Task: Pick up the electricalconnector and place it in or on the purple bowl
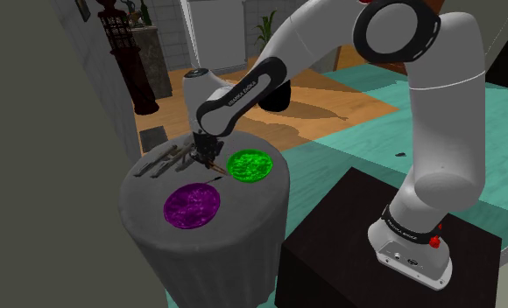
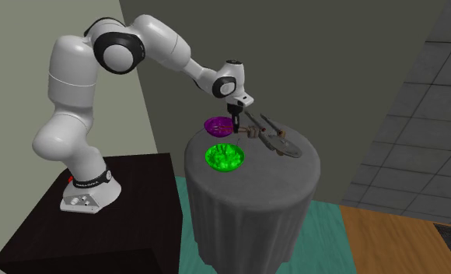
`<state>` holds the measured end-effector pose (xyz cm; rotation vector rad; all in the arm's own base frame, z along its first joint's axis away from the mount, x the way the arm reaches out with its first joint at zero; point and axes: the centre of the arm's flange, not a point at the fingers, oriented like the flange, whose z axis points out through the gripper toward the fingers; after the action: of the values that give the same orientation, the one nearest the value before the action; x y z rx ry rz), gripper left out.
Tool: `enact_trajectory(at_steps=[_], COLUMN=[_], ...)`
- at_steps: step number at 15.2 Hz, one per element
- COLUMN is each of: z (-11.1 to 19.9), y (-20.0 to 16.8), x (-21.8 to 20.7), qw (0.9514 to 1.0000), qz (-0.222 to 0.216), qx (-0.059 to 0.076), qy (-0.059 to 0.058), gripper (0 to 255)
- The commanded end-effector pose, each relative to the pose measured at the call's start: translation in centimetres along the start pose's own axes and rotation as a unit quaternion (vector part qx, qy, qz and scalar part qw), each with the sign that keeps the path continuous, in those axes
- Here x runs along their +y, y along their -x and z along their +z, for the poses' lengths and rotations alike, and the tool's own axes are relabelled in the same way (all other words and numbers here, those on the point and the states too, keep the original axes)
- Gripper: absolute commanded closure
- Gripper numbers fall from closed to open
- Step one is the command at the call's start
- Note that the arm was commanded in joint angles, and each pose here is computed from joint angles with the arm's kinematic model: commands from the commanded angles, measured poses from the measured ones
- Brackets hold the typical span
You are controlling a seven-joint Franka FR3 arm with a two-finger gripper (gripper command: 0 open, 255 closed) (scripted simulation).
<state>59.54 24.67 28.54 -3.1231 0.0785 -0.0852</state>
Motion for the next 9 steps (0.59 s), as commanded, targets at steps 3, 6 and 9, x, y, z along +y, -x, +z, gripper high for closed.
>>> enact_trajectory(at_steps=[3, 6, 9], z=[-2.2, -3.7, -5.3], y=[-0.1, -0.1, -0.2], x=[-0.1, -0.2, -0.2], qw=[1.0000, 1.0000, 1.0000], qz=[0.000, 0.000, 0.000], qx=[0.000, 0.000, 0.000], qy=[0.000, 0.000, 0.000], gripper=[255, 255, 255])
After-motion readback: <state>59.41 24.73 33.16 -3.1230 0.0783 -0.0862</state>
